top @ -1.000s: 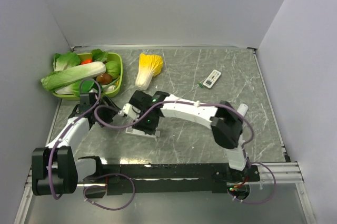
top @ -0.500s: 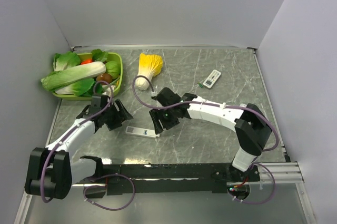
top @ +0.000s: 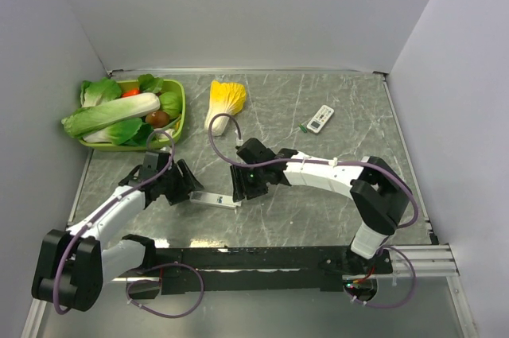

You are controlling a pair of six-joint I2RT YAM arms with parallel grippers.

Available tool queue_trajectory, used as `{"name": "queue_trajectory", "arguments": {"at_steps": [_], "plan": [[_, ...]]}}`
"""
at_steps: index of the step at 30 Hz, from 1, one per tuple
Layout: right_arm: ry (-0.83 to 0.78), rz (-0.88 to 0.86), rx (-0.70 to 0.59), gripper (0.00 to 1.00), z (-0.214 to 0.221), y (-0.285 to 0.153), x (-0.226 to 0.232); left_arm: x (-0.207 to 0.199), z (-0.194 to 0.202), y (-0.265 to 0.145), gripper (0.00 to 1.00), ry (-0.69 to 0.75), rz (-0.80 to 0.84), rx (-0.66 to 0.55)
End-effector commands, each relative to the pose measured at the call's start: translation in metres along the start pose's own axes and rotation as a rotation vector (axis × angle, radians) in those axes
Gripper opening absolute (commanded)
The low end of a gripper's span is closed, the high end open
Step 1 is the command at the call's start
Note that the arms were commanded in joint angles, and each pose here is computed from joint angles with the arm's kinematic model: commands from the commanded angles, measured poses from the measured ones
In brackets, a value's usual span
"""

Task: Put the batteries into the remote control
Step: Load the battery cover into the remote control.

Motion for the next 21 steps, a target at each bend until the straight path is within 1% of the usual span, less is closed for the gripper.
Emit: {"name": "queue_trajectory", "arguments": {"at_steps": [1,3,6,8,19,21], "plan": [[0.047,-0.002,-0.072,0.56,-0.013,0.001,0.004,-0.004,0.004,-0.004,0.63,-0.005,0.022,0.004],[0.052,0.012,-0.069,0.56,-0.013,0.004,0.002,-0.005,0.005,-0.004,0.61,-0.004,0.029,0.01],[0.065,0.028,-0.074,0.52,-0.012,0.006,-0.002,-0.006,0.008,-0.005,0.59,0.001,0.039,0.022],[0.072,0.037,-0.073,0.52,-0.011,0.007,-0.003,-0.005,0.009,-0.005,0.58,0.003,0.038,0.025],[0.102,0.12,-0.04,0.52,-0.003,0.015,-0.016,-0.008,0.01,-0.007,0.57,0.027,0.049,0.041],[0.108,0.122,-0.042,0.53,-0.002,0.015,-0.016,-0.008,0.01,-0.008,0.59,0.033,0.045,0.04]]}}
Point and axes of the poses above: each gripper's point midway between its finger pads, its own y axis out along the fingers, its own x axis along the line the jaws close on, z = x × y, the point moved 4 cm from there along -y, back along the fingers, and after that the axes turned 10 degrees about -y, right-handed, at the moved point
